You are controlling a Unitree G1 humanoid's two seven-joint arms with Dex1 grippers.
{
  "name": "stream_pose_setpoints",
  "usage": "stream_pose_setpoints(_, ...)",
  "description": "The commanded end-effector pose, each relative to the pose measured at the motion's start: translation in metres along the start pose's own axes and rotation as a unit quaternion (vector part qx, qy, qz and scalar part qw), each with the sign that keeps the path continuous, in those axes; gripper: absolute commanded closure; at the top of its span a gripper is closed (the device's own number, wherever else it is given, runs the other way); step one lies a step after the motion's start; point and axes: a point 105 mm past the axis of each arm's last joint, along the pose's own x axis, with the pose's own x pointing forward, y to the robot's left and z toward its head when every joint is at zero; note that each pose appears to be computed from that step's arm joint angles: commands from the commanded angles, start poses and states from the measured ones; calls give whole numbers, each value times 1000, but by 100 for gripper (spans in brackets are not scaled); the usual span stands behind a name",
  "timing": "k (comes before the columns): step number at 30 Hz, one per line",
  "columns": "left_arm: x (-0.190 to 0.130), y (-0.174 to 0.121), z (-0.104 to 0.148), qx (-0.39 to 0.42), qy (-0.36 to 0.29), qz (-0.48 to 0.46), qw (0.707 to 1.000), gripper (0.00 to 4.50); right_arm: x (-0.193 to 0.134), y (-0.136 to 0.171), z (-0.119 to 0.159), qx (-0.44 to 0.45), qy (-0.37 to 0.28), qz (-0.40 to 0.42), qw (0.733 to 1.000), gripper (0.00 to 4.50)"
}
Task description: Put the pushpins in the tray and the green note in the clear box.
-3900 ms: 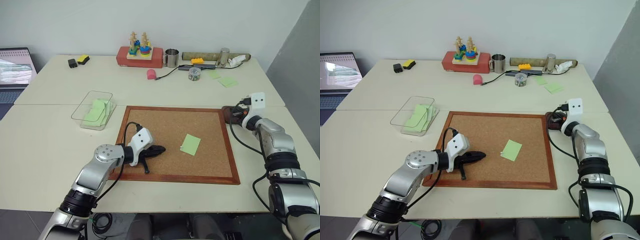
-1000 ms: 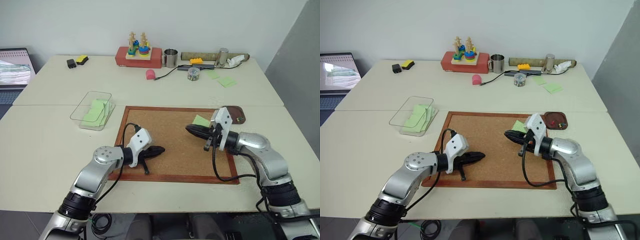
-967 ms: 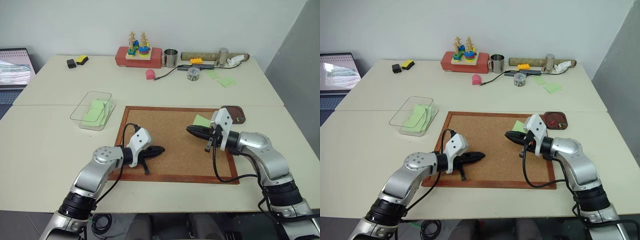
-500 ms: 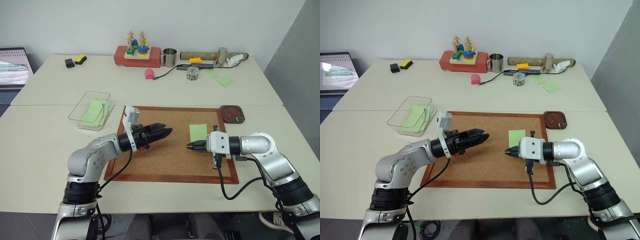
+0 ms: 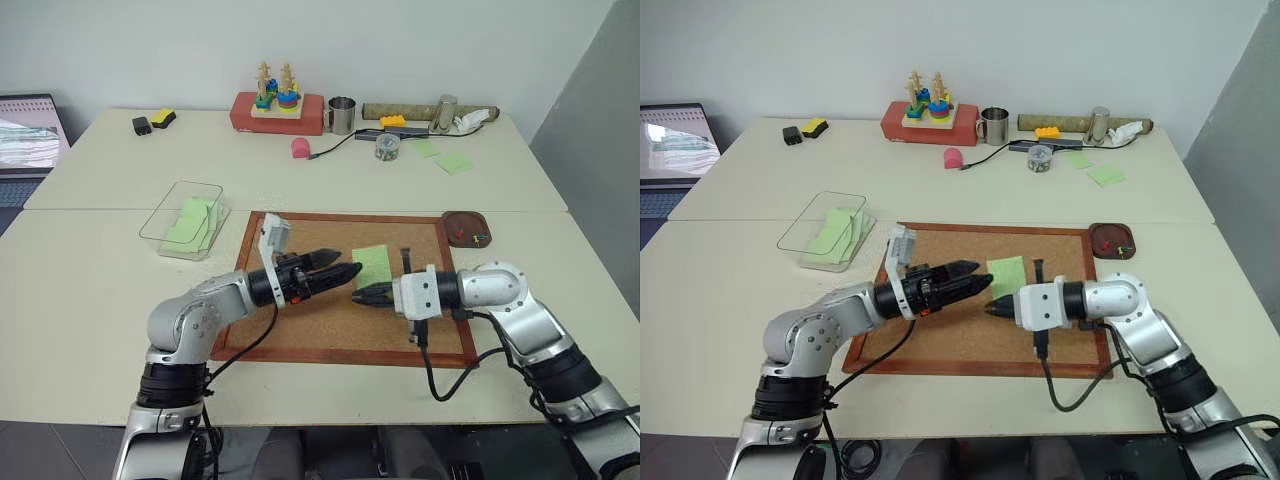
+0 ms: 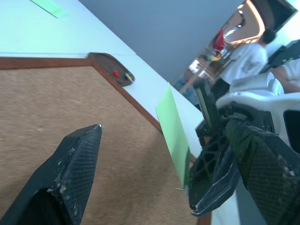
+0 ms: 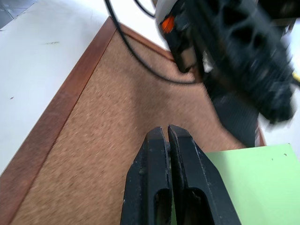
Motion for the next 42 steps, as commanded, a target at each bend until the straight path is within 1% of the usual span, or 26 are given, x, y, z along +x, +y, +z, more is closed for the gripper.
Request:
stream_pose_setpoints(1,8,-13,11,29,-16,-24,999,6,3,-6,14,-35,-19,-5,999,450)
stream_pose_setpoints(3,10,-11,13,32,-26,-20,999,6,3,-7,16,-39,-21,-6,999,450)
stream_pose_setpoints(5,13,-7,16,35,-39,-7,999,40,5,-8,17,-41,-23,-6,999,450)
stream_pose_setpoints(6,15,-7,17,34,-43,-6,998,49,5,-7,17,-41,-24,-6,999,450)
stream_pose_setpoints(13,17,-14,16,34,-41,-24,998,202,7,-10,19,-45,-29,-9,999,450)
stream_pose_setpoints(20,17,-18,14,35,-32,-33,998,326,7,-14,19,-47,-30,-15,998,450)
stream_pose_setpoints(23,18,-18,13,38,-27,-32,998,373,7,-14,19,-47,-30,-16,998,450)
stream_pose_setpoints(24,18,-18,12,39,-26,-33,998,398,7,-14,19,-48,-29,-16,998,450)
stream_pose_setpoints(27,17,-18,12,40,-23,-34,998,445,7,-14,19,-48,-28,-18,998,450)
stream_pose_setpoints(30,16,-14,9,50,-14,-25,998,445,5,-15,18,-48,-26,-23,998,450)
stream_pose_setpoints(34,12,-1,7,70,-1,8,998,445,2,-19,17,-48,-23,-32,998,450)
stream_pose_setpoints(37,9,17,10,92,-2,62,994,445,-2,-24,20,-47,-25,-43,998,450)
stream_pose_setpoints(42,0,33,18,128,-9,107,986,445,-14,-38,27,-22,-35,-87,995,450)
